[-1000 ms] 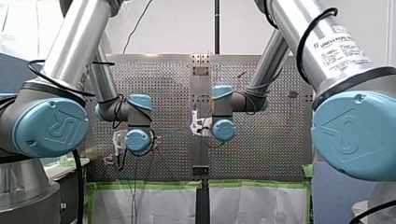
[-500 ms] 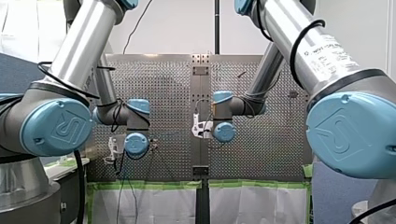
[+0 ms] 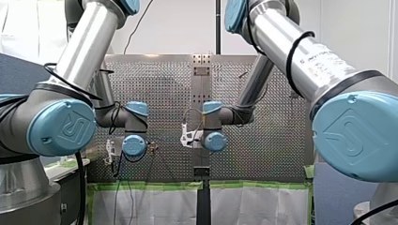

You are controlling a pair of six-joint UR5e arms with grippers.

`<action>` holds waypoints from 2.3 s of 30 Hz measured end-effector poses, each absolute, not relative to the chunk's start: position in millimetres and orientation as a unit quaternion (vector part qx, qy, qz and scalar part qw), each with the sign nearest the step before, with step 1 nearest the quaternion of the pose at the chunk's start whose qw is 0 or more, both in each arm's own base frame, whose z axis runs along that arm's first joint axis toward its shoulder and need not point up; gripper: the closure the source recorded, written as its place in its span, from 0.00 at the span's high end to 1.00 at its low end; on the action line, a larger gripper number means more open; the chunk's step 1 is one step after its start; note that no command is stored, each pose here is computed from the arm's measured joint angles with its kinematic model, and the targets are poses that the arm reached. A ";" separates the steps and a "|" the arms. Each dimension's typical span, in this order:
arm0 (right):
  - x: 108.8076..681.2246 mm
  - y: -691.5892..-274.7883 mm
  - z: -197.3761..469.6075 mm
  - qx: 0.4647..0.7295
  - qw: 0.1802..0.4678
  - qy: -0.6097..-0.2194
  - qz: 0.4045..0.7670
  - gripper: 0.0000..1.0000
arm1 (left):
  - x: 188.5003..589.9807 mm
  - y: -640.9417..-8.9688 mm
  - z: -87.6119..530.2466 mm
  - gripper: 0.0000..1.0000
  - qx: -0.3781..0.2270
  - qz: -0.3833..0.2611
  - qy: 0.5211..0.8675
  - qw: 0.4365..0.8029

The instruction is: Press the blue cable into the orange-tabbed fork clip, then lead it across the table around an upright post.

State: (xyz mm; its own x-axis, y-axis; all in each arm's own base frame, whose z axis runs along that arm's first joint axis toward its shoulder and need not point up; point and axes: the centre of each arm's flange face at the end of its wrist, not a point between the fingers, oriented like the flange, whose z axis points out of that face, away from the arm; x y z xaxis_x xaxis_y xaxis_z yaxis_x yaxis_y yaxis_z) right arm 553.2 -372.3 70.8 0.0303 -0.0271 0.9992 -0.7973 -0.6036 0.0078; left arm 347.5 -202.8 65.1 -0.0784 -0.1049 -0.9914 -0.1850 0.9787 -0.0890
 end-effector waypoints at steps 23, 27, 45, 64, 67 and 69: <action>607.6 -319.0 29.0 0.677 0.283 -0.294 0.612 0.00 | 390.7 -187.0 34.3 0.00 -0.134 0.036 0.734 0.664; 603.3 -323.3 18.3 0.681 0.284 -0.300 0.604 0.00 | 390.1 -179.8 20.9 0.00 -0.140 0.054 0.746 0.649; 591.0 -355.3 18.9 0.675 0.295 -0.316 0.597 0.00 | 398.9 -173.2 -15.9 0.00 -0.114 0.046 0.779 0.615; 561.6 -388.1 -16.2 0.685 0.305 -0.337 0.570 0.00 | 441.6 -160.8 -6.9 0.00 -0.121 0.053 0.779 0.613; 559.1 -393.1 -16.2 0.684 0.304 -0.337 0.571 0.00 | 445.5 -158.8 -6.2 0.00 -0.120 0.053 0.779 0.613; 557.5 -396.5 -15.9 0.684 0.304 -0.337 0.571 0.00 | 448.3 -157.2 -5.7 0.00 -0.119 0.054 0.780 0.612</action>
State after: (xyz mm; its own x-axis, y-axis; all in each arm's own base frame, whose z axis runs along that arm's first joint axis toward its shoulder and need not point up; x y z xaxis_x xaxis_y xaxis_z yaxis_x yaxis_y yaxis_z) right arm 557.5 -396.5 -15.9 0.1205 -0.1139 0.9862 -0.8091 -0.5868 0.0311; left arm 448.3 -157.2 -5.7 -0.2222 -0.1200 -0.9676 -0.2521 0.9657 -0.0618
